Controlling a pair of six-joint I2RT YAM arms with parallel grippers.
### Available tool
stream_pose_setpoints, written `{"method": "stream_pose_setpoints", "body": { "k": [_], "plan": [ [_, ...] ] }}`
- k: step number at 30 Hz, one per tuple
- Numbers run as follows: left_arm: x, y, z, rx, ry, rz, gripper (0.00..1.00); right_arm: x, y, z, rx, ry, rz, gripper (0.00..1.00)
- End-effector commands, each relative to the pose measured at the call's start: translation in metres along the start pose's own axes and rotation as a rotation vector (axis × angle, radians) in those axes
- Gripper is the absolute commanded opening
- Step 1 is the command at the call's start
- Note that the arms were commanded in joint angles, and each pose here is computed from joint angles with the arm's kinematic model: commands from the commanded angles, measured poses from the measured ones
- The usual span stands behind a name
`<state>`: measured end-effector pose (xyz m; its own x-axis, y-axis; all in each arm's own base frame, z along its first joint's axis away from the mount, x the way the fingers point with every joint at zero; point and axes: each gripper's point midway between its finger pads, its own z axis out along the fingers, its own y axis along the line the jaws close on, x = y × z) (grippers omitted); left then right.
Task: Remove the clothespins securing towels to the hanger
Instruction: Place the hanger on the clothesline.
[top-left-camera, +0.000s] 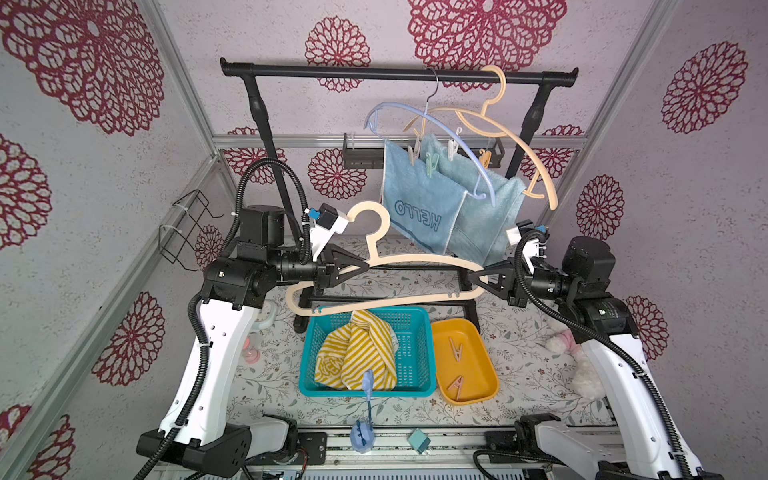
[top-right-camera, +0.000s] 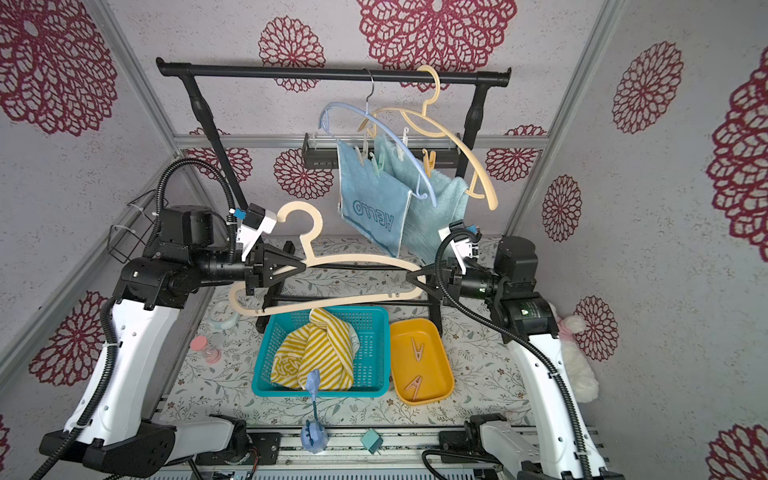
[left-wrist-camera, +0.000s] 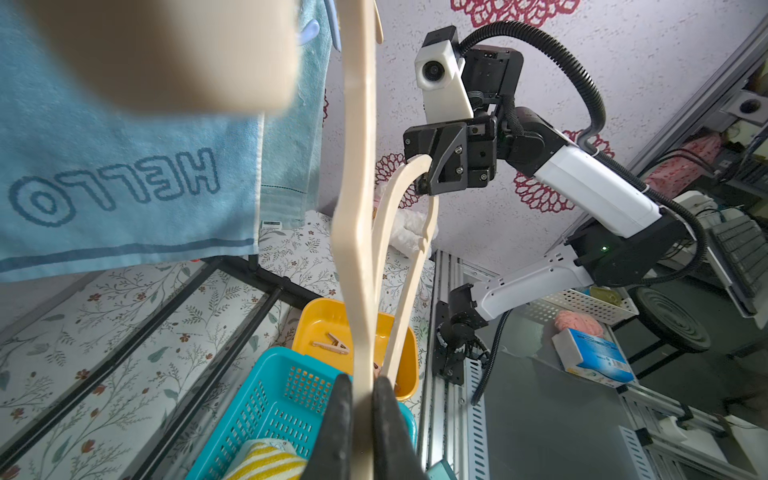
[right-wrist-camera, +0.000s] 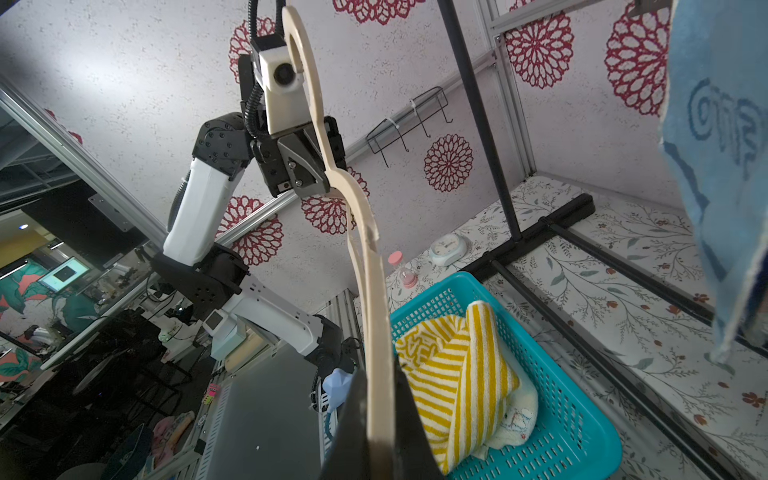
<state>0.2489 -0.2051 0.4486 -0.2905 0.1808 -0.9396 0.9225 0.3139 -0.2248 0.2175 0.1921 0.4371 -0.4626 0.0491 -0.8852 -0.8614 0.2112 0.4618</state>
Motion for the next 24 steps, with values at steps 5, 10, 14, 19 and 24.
{"method": "stream_pose_setpoints", "body": {
  "k": [5, 10, 14, 19, 24],
  "plan": [
    [-0.028, 0.026, -0.026, -0.298, -0.118, 0.013, 0.77, -0.049, 0.014, -0.008, 0.061, -0.145, -0.095, 0.0],
    [-0.041, 0.038, -0.059, -0.538, -0.204, -0.027, 0.83, -0.075, 0.006, -0.011, 0.124, -0.233, -0.114, 0.0],
    [-0.049, 0.038, -0.09, -0.694, -0.278, -0.056, 0.84, -0.094, 0.0, -0.011, 0.144, -0.295, -0.113, 0.0],
    [-0.046, 0.028, -0.118, -0.804, -0.323, -0.093, 0.83, -0.118, -0.003, -0.012, 0.206, -0.373, -0.139, 0.0],
    [-0.037, 0.021, -0.128, -0.836, -0.343, -0.113, 0.82, -0.132, 0.002, 0.006, 0.226, -0.401, -0.19, 0.0]
  ]
}}
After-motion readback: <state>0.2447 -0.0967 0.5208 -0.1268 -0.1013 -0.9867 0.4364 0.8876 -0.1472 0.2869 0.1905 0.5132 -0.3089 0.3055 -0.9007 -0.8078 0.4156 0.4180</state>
